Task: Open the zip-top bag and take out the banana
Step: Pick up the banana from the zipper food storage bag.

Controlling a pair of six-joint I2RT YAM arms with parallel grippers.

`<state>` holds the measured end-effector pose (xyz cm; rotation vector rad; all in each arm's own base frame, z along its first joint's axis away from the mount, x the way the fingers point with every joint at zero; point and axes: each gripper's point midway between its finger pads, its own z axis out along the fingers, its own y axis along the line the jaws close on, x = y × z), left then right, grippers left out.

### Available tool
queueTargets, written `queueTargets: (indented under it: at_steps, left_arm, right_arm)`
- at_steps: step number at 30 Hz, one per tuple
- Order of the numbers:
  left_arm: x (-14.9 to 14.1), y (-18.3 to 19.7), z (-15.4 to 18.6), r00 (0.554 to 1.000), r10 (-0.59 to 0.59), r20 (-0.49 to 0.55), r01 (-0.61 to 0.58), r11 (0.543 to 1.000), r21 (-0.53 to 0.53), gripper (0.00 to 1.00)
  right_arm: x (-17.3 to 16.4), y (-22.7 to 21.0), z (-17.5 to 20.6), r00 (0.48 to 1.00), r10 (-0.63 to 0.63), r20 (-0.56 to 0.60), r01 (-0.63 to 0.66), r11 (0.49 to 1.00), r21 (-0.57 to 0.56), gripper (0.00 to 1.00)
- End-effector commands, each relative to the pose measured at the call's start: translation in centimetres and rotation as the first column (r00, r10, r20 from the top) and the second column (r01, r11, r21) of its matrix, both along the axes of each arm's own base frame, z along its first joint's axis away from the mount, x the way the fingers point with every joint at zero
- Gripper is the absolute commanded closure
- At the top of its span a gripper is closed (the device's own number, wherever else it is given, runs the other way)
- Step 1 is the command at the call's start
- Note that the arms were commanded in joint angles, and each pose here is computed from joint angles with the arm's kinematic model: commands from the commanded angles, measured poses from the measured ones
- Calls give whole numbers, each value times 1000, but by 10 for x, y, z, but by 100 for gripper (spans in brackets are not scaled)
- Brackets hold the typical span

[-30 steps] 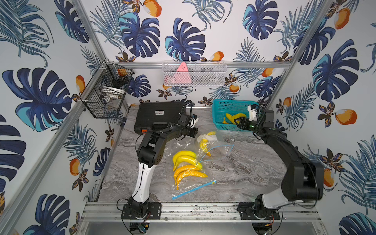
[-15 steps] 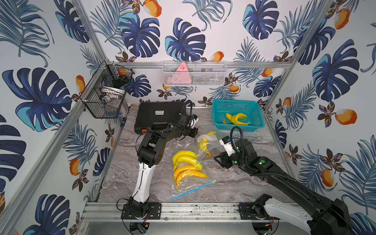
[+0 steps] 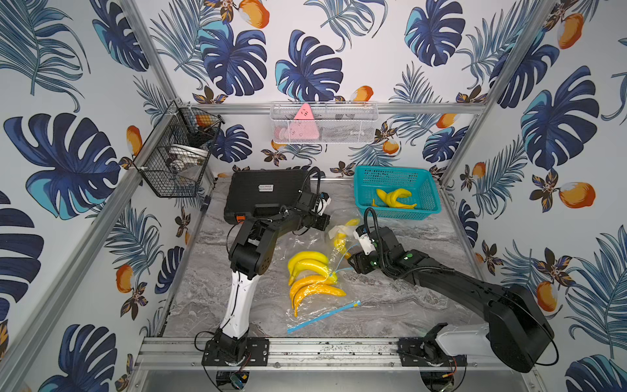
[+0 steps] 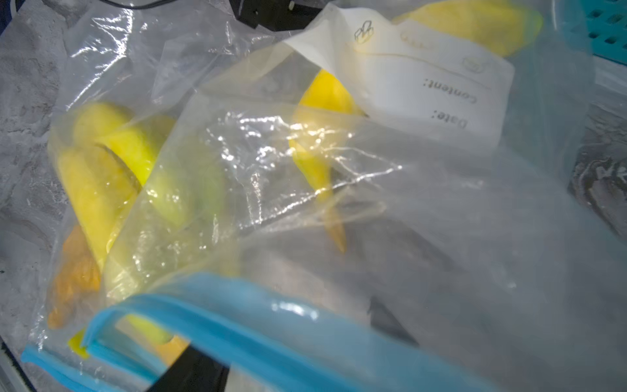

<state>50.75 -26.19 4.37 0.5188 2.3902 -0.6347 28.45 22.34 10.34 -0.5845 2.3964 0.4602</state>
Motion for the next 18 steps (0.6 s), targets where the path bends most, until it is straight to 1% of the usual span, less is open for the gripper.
queueTargets:
  at_steps: [1, 4, 7, 12, 16, 18]
  left_arm:
    - [3, -1, 10, 1000, -1, 20, 1, 1000, -17, 100]
    - [3, -2, 11, 1000, -2, 19, 3, 1000, -23, 100]
    - [2, -2, 12, 1000, -1, 24, 2, 1000, -25, 100]
    - [1, -4, 12, 1000, -8, 17, 9, 999, -36, 100]
    - [1, -5, 13, 1000, -8, 18, 8, 999, -40, 100]
    - [1, -5, 14, 1000, -7, 19, 8, 999, -43, 100]
  right_arm:
    - [12, 6, 5, 999, -10, 44, 9, 1000, 19, 33]
    - [16, 13, -14, 1000, 21, 0, -21, 1000, -18, 33]
    - [25, 11, -36, 1000, 10, -27, -12, 997, -74, 33]
    - [46, 13, -50, 1000, -10, -25, 9, 998, -55, 33]
    - [55, 20, -60, 1000, 5, -26, -6, 999, -53, 33]
    - [57, 26, -69, 998, 27, -56, -30, 998, -55, 37]
